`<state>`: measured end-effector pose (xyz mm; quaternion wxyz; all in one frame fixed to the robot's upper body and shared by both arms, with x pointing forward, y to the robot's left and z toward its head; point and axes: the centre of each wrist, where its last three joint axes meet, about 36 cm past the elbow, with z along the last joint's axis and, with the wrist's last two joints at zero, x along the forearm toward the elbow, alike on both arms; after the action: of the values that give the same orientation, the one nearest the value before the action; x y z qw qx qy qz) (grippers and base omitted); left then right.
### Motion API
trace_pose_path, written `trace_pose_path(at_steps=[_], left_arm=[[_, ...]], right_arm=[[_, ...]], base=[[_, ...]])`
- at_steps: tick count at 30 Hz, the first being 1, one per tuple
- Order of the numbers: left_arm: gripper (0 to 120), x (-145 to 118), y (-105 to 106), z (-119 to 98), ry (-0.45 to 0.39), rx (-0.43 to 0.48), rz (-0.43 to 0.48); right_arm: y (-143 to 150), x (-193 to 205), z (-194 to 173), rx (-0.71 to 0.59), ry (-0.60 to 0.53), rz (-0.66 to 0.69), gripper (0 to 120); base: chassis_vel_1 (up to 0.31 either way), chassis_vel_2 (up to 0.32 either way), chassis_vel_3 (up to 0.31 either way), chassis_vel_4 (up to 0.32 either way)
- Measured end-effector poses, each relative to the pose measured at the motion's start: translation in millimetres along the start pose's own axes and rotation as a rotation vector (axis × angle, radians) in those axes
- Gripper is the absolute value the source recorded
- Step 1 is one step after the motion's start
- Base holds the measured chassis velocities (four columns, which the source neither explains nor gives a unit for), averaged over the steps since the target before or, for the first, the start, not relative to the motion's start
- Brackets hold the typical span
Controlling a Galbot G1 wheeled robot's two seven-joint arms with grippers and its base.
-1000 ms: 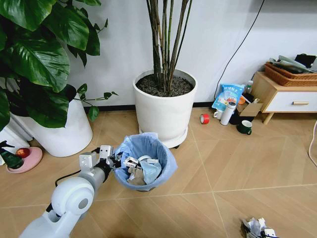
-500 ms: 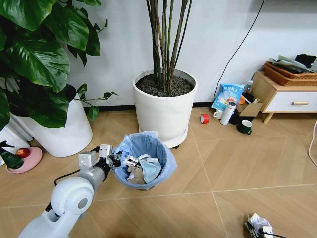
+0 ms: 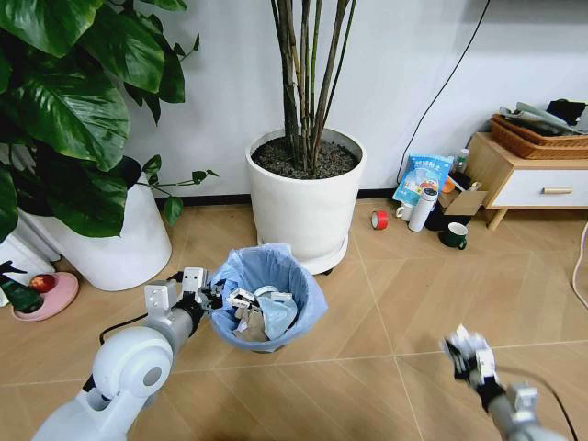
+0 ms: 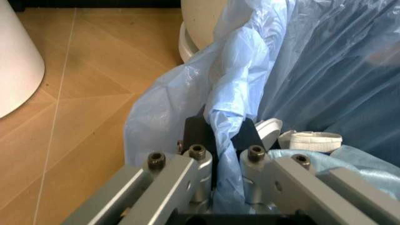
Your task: Pick up the trash bin and place the garbage on the floor into it.
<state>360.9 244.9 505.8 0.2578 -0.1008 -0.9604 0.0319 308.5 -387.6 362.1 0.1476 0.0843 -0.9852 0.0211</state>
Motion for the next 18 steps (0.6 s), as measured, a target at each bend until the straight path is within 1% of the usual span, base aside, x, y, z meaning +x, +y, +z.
trace_pose_path(at_steps=[2,3,4,5,6,7,8,10,11,14,15,16,18], left_arm=[[0,0,0,0,-0.001,-0.001,-0.001],[0,-1,0,-1,0.0,-0.001,-0.001],[0,-1,0,-1,0.0,-0.001,-0.001],[0,-1,1,0,0.006,-0.002,-0.002],[0,-1,2,1,0.014,-0.006,-0.006],[0,0,3,1,0.018,-0.006,-0.007],[0,0,3,1,0.018,-0.006,-0.007],[0,-2,7,-1,0.022,-0.006,-0.011],[0,-2,7,-1,0.022,-0.006,-0.011],[0,-6,9,-4,0.036,-0.004,-0.001],[0,-7,10,-3,0.043,-0.002,0.001],[0,-7,10,-3,0.043,-0.002,0.001],[0,-8,11,-2,0.058,0.009,0.004]], right_arm=[[6,-6,-16,0.006,-0.022,-0.026,0],[17,-14,-38,0.011,-0.048,-0.067,0],[17,-14,-38,0.011,-0.048,-0.067,0],[40,-22,-73,0.012,-0.079,-0.144,0],[64,-24,-108,0.014,-0.107,-0.252,0],[75,-26,-121,0.013,-0.11,-0.308,0],[75,-26,-121,0.013,-0.11,-0.308,0],[94,-33,-146,0.012,-0.134,-0.412,0],[94,-33,-146,0.012,-0.134,-0.412,0],[112,-44,-172,-0.005,-0.158,-0.524,0],[122,-51,-183,-0.017,-0.171,-0.581,0],[122,-51,-183,-0.017,-0.171,-0.581,0],[136,-63,-194,-0.042,-0.173,-0.661,0]], base=[[0.0,0.0,0.0,0.0],[0.0,0.0,0.0,0.0],[0.0,0.0,0.0,0.0],[0.0,0.0,0.0,0.0],[0.0,0.0,0.0,0.0],[0.0,0.0,0.0,0.0],[0.0,0.0,0.0,0.0],[0.0,0.0,0.0,0.0],[0.0,0.0,0.0,0.0],[0.0,0.0,0.0,0.0],[0.0,0.0,0.0,0.0],[0.0,0.0,0.0,0.0],[0.0,0.0,0.0,0.0]])
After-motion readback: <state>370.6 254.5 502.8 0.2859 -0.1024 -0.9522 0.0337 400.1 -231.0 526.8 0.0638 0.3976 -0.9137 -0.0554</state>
